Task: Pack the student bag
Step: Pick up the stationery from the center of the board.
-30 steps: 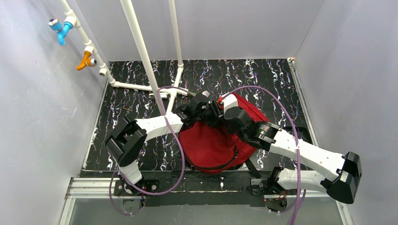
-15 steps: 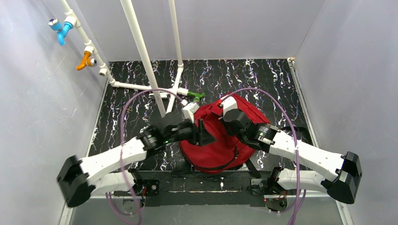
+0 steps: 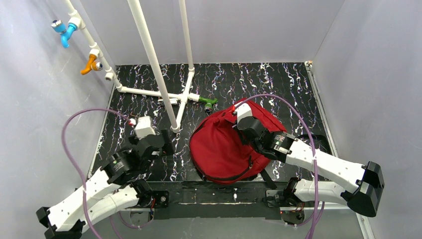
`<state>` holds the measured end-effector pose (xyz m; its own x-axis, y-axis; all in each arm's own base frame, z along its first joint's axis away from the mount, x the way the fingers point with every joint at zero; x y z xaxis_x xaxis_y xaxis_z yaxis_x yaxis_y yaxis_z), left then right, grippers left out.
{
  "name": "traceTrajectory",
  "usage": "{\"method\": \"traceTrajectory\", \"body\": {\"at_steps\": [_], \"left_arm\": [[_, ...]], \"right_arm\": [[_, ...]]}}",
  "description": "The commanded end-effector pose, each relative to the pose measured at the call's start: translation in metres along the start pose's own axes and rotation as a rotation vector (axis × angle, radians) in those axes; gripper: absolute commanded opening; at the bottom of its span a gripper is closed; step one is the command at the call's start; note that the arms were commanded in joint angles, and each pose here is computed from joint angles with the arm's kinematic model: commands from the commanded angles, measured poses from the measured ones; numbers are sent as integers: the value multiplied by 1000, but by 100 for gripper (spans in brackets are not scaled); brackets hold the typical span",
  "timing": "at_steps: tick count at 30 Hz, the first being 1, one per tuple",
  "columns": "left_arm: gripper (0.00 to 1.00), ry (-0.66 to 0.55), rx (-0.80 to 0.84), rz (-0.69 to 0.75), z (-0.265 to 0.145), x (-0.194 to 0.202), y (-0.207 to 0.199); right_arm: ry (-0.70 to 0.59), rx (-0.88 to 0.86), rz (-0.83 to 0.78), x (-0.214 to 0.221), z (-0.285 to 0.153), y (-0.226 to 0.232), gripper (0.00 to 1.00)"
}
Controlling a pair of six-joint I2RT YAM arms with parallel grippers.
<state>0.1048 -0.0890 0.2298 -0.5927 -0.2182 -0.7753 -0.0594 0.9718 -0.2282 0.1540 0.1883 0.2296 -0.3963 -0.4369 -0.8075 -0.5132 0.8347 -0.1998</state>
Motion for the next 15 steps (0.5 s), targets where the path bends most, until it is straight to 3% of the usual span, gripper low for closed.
{"method": "traceTrajectory", "body": {"at_steps": [1, 9, 15], "left_arm": [[96, -148, -270, -130, -4, -4, 40], [98, -72, -348, -248, 22, -30, 46], [98, 18, -247, -567, 65, -70, 71]], "right_arm": [[-63, -30, 41, -17, -8, 2, 1], [-69, -22, 36, -18, -9, 0, 1], [-81, -30, 46, -14, -10, 0, 1]]}}
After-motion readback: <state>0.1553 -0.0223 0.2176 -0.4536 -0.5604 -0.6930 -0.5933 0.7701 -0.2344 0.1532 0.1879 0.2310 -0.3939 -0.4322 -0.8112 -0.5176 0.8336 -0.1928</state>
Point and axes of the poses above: each gripper's point midway between its finger pads, its own z axis out along the fingers, its own y axis along the line the jaws close on, x = y × z, the point moved 9 cm from there along -z, back along the fingers, and after that the axes turned 4 degrees about -z, right-handed, at the moved point
